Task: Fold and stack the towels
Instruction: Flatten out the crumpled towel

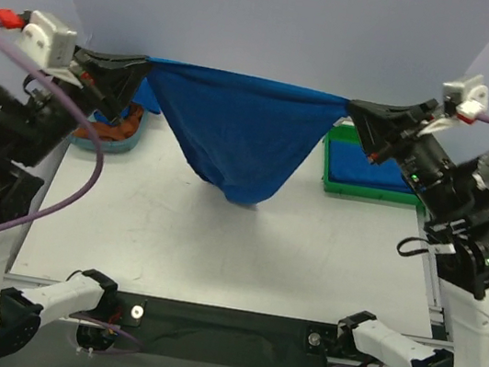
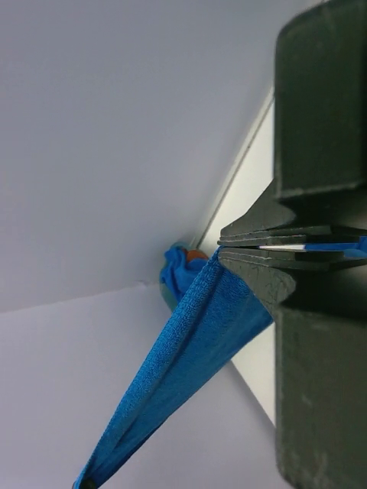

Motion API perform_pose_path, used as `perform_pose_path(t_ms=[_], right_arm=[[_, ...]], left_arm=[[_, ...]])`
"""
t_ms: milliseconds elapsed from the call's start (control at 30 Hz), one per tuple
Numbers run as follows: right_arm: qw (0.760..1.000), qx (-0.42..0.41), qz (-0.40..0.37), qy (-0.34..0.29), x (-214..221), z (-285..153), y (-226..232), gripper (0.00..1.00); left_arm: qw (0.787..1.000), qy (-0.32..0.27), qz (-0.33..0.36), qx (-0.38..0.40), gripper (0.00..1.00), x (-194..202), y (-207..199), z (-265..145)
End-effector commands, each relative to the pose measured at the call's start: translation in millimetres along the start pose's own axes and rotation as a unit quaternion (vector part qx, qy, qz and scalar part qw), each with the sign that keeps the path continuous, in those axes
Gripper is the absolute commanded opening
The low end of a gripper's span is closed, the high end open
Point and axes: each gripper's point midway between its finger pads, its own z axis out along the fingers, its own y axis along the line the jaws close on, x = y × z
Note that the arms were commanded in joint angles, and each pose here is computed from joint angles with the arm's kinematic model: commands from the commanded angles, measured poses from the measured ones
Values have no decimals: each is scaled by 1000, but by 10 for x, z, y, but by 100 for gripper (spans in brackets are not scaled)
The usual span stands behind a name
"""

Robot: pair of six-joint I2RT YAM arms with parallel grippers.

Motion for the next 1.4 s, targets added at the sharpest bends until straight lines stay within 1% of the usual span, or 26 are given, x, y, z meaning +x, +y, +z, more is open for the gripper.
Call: perform_pose_path(t_ms=[0,167,333,367,433,467,567,600,667,700,767,833,867,933,967,1000,1033,1067,1100,1133,1167,1200,1233,1267,1333,1367], right_arm=[[997,-29,-28,-67,-496,-282,168,0],[993,-43,-38,-103,-791,-505,281,0],[989,-47,-44,-137,-1082,-596,334,0],[986,-47,-47,-154,-1223,-652,357,0],[986,-46,-47,-155,-1269,-559,338,0],[984,-46,-51,-166,-1366,-573,347,0],[986,-22,-55,-154,-1311,-310,203,0],[988,-13,-55,-143,-1242,-155,135,0],[990,22,-61,-126,-1116,33,-44,0],[992,38,-62,-103,-939,235,-175,0],[994,61,-60,-73,-703,449,-363,0],[995,84,-54,-19,-232,794,-657,0],[994,92,-51,-6,-89,895,-764,0],[991,113,-43,50,494,1185,-1103,0],[991,117,-43,53,630,1296,-1212,0],[989,116,-39,79,958,1464,-1351,0],[988,119,-38,88,1100,1531,-1456,0],[987,123,-38,92,1226,1604,-1580,0],[986,121,-46,108,1490,1746,-1709,0],[985,120,-49,115,1612,1807,-1776,0],[984,126,-55,111,1663,1863,-1886,0],[982,127,-52,127,1908,1947,-1991,0],[983,117,-50,132,2011,1996,-2026,0],[982,121,-46,137,2165,2065,-2164,0],[982,113,-41,144,2316,2118,-2261,0],[983,109,-44,140,2358,2156,-2299,0]], left_arm=[[993,-90,30,68,0,-539,-300,-253],[985,-138,39,98,0,-857,-468,-500],[977,-171,38,120,0,-1082,-570,-573],[978,-169,32,120,0,-1077,-561,-515],[977,-174,26,121,0,-1127,-560,-460],[979,-165,22,116,0,-1065,-519,-331],[986,-142,9,86,0,-892,-351,-6],[989,-137,3,58,0,-836,-238,91],[994,-101,5,29,0,-528,-63,388],[996,-90,3,-1,0,-409,73,498],[999,-35,11,-30,0,91,284,831],[997,-5,16,-75,0,455,543,1033],[995,42,19,-92,0,937,710,1211],[989,63,24,-133,0,1312,1022,1360],[983,107,19,-148,0,1810,1203,1497],[981,114,16,-158,0,1975,1316,1580],[977,128,10,-169,0,2175,1448,1640],[969,160,-4,-187,0,2596,1674,1731],[968,164,-7,-190,0,2696,1764,1796],[965,174,-13,-197,0,2846,1855,1843],[958,198,-18,-208,0,3178,2009,1897],[959,193,-18,-207,0,3188,2056,1978],[958,197,-20,-209,0,3282,2111,2021],[953,210,-25,-215,0,3499,2223,2059],[956,200,-30,-211,0,3508,2294,2184],[953,212,-34,-214,0,3703,2354,2213]])
